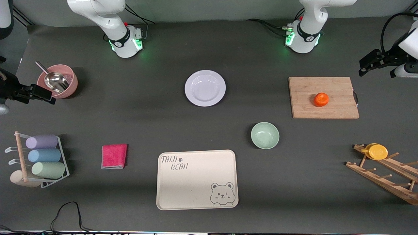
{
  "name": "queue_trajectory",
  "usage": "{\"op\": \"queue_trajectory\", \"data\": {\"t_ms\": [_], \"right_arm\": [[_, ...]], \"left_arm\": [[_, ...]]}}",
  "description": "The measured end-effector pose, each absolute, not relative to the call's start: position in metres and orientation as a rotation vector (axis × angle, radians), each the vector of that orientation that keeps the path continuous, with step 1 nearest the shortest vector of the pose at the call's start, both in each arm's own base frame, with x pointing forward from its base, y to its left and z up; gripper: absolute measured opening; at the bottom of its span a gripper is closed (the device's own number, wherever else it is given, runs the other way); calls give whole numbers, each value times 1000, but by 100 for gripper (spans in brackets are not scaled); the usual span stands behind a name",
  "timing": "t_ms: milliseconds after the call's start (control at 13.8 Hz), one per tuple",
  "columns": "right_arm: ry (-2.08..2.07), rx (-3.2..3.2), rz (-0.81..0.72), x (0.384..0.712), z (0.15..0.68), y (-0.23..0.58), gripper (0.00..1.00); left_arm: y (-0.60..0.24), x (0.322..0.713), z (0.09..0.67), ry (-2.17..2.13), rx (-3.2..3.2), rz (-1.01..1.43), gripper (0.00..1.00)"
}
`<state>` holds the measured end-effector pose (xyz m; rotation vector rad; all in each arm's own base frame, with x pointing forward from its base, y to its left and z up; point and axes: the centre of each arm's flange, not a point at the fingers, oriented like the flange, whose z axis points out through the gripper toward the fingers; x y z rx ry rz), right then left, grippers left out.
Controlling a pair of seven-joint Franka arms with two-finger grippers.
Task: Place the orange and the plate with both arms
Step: 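Lower the left gripper onto the orange on the cutting board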
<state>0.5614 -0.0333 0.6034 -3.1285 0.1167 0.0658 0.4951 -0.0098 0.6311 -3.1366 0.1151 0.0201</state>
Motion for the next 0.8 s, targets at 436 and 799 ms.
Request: {"op": "queue_trajectory", "data": {"t_ms": [436,799], "right_arm": [[117,-3129,66,561,603,-33,100],[117,-3129,66,561,603,-33,100]], "left_arm": [[-10,493,622,136,-3129,88,100],[0,503,506,155,-3082,188,100]]}}
